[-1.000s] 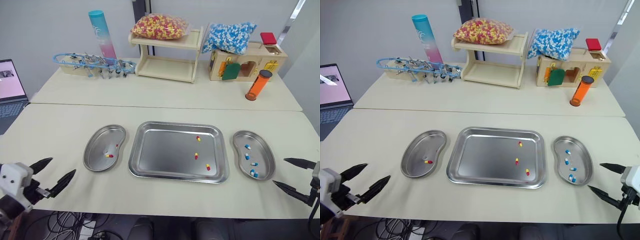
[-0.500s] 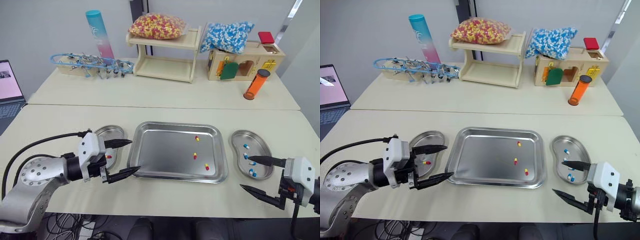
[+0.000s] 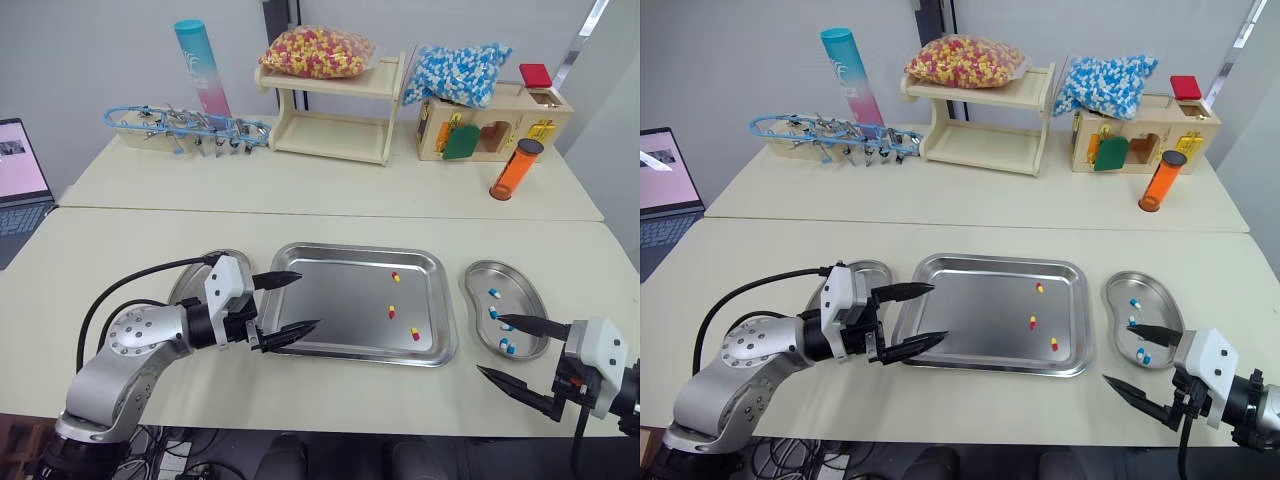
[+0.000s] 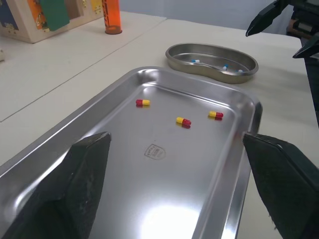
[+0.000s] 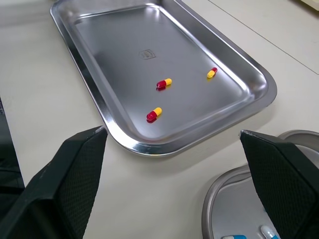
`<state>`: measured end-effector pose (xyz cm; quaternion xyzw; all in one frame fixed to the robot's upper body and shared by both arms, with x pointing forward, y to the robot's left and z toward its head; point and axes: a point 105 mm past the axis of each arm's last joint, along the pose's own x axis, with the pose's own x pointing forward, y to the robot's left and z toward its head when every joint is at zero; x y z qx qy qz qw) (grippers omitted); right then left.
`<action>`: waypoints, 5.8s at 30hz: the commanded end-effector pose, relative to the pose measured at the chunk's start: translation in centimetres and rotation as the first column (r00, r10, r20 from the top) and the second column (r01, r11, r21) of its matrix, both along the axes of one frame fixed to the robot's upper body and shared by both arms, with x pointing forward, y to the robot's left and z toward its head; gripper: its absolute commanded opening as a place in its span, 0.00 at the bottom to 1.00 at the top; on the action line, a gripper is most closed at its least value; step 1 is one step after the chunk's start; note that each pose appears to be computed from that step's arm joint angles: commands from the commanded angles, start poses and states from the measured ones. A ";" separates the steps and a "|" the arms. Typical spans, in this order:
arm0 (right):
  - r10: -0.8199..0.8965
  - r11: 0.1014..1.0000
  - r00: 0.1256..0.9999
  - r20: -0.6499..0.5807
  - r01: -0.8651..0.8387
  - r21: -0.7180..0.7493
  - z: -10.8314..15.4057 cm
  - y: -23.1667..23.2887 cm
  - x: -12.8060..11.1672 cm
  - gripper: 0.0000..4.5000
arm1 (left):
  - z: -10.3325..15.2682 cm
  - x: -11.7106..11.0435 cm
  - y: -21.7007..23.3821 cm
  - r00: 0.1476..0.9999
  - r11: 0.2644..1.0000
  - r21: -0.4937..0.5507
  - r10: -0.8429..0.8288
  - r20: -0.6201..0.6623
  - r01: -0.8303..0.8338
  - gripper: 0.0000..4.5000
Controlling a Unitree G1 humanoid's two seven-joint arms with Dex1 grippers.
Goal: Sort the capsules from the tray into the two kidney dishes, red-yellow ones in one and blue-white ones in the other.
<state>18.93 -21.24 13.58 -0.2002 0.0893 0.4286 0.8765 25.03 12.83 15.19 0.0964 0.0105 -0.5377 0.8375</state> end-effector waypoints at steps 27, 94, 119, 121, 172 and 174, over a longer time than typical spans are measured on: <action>0.072 0.997 0.997 0.024 -0.072 0.008 0.3 2.2 -0.1 1.00 | -1.5 -2.4 -2.8 0.972 0.975 0.013 -0.222 -0.073 0.224 0.87; 0.067 0.997 0.997 0.031 -0.068 0.031 1.2 4.3 0.7 1.00 | -7.1 6.4 -13.1 0.945 0.917 0.232 -0.308 -0.110 0.325 0.79; 0.050 0.998 0.998 0.038 -0.051 0.034 1.3 4.4 0.6 1.00 | -9.0 6.8 -13.6 0.926 0.864 0.333 -0.354 -0.134 0.378 0.08; 0.050 0.998 0.998 0.037 -0.051 0.034 1.2 4.4 0.6 1.00 | -8.8 6.7 -13.4 0.926 0.865 0.331 -0.355 -0.128 0.377 0.08; 0.423 0.904 0.906 0.026 -0.424 0.060 4.4 9.6 1.4 1.00 | -0.1 4.8 15.1 0.748 0.763 0.109 0.646 -0.151 -0.637 0.63; 0.421 0.904 0.906 0.029 -0.422 0.060 4.4 9.6 1.5 1.00 | 0.6 4.6 15.3 0.747 0.761 0.075 0.647 -0.150 -0.644 0.77</action>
